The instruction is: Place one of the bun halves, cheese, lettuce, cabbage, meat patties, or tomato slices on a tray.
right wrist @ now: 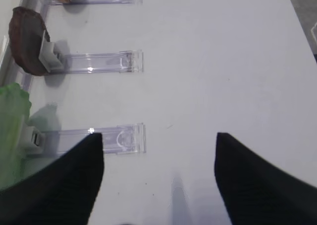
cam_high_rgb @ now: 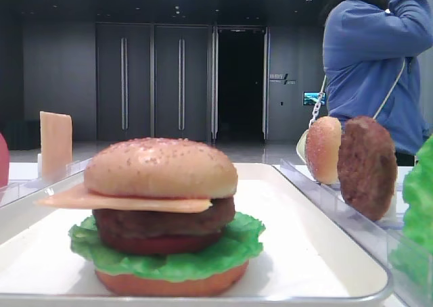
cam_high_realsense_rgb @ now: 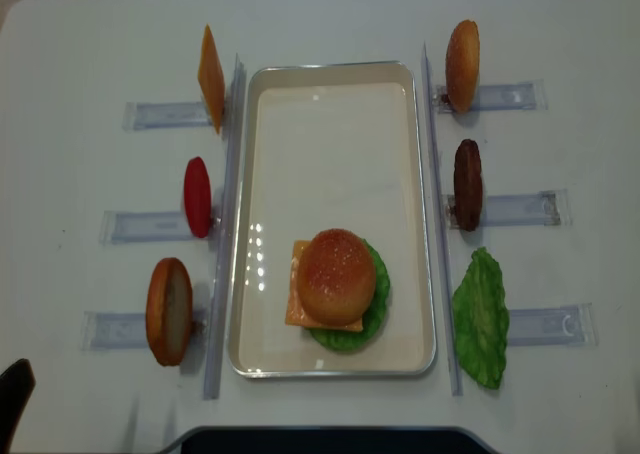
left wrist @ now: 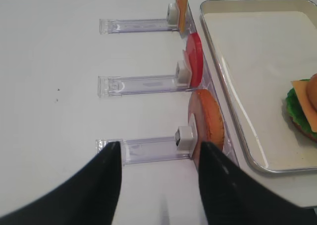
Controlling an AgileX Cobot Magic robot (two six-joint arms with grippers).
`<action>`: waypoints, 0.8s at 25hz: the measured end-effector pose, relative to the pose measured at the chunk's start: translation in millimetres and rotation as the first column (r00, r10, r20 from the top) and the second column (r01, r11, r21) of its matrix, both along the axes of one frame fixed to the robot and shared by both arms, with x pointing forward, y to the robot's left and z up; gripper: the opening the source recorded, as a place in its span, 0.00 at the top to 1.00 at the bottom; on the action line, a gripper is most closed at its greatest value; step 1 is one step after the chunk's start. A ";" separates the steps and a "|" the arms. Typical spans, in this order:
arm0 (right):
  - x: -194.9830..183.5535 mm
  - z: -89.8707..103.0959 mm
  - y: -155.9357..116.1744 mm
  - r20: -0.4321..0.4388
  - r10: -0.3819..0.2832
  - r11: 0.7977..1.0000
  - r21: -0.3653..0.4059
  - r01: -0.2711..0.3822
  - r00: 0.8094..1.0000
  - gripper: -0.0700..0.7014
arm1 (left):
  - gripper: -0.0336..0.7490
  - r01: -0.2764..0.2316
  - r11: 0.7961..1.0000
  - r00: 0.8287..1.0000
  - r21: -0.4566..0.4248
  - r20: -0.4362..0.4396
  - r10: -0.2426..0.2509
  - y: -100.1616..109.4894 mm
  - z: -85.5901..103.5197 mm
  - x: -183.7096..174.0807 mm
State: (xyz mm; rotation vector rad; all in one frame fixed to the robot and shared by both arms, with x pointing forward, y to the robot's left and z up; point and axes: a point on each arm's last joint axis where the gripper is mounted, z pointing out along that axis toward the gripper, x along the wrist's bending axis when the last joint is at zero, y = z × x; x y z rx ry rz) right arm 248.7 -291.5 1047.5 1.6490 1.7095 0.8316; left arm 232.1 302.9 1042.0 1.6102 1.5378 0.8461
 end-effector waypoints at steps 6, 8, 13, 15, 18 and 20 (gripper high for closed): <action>-17.6 -1.0 1.5 0.114 -0.003 1.000 -0.002 0.003 0.993 0.28 | 0.46 0.000 1.000 1.000 0.000 0.000 0.000 0.0 0.0 0.0; -18.2 -1.3 1.6 0.117 -0.008 1.000 0.004 0.007 0.993 0.28 | 0.46 0.000 1.000 1.000 0.000 0.000 0.000 0.0 0.0 0.0; -18.6 -1.4 1.6 0.118 -0.011 1.000 0.009 0.010 0.993 0.28 | 0.46 0.000 1.000 1.000 0.000 0.000 0.000 0.0 0.0 0.0; -18.6 -1.4 1.6 0.118 -0.011 1.000 0.009 0.010 0.993 0.28 | 0.46 0.000 1.000 1.000 0.000 0.000 0.000 0.0 0.0 0.0; -18.6 -1.4 1.6 0.118 -0.012 1.000 0.010 0.011 0.993 0.28 | 0.46 0.000 1.000 1.000 0.000 0.000 0.000 0.0 0.0 0.0; -18.6 -1.4 1.6 0.118 -0.012 1.000 0.010 0.011 0.993 0.28 | 0.46 0.000 1.000 1.000 0.000 0.000 0.000 0.0 0.0 0.0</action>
